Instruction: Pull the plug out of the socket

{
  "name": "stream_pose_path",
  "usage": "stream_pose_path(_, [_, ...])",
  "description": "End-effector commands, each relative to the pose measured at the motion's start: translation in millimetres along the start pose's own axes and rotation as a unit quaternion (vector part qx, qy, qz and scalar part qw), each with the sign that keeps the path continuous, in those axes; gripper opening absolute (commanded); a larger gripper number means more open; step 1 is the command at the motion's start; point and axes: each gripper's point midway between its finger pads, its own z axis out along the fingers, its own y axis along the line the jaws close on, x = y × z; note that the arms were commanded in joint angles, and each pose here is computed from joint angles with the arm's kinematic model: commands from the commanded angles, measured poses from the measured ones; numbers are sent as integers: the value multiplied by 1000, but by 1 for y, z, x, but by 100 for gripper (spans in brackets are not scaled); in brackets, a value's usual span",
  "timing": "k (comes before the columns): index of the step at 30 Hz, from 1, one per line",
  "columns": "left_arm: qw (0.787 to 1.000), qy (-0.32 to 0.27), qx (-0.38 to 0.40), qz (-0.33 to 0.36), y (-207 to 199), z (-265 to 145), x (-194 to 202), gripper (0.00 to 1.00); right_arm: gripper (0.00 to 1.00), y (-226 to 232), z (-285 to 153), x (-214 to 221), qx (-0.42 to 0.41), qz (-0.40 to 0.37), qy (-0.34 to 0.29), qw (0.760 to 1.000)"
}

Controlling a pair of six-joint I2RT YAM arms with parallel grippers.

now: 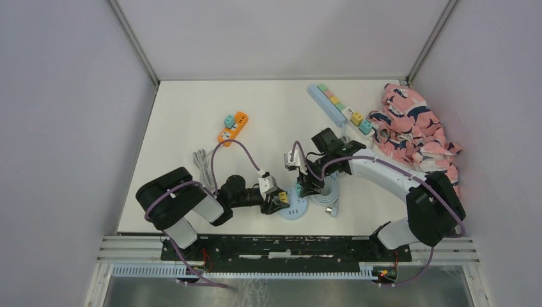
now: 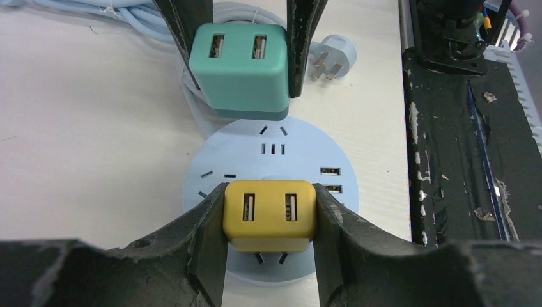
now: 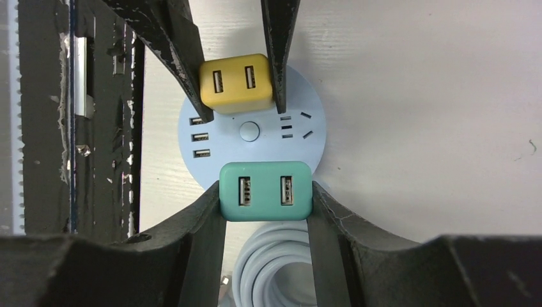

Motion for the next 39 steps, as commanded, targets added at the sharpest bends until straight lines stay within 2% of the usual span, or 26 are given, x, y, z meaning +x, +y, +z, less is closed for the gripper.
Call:
stream_pose_path(1, [999,26,-25,-40,10,-1,16,3,0,12,-3,-23,-46,-4,-33,998])
stream_pose_path(4, [998,24,-29,-48,12,0,14,3,0,9,-4,-30,-38,6,-47,998])
stream_pose_path(6, [997,18,-40,-60,17,0,9,8,0,-3,-11,-30,-15,27,-42,999])
stream_pose_path(8, [995,23,-54,-87,22,3,6,26,0,-10,-24,-34,-18,69,-58,996])
stream_pose_path(11, [991,26,-58,-119,25,10,-3,44,0,-11,-39,-41,-43,121,-81,988])
stream_pose_path(19, [983,-31,-112,-142,38,1,-47,99,1,-12,-49,-50,-86,193,-103,972])
stream_pose_path(26, [973,-74,-178,-128,47,-30,-79,99,3,-12,-56,-63,-84,205,-128,967])
stream_pose_path(30, [954,-93,-228,-170,54,-50,-94,99,4,-12,-61,-71,-87,220,-150,960])
stream_pose_path(39, [931,-144,-244,-229,51,-68,-132,99,6,-14,-75,-89,-95,251,-199,943])
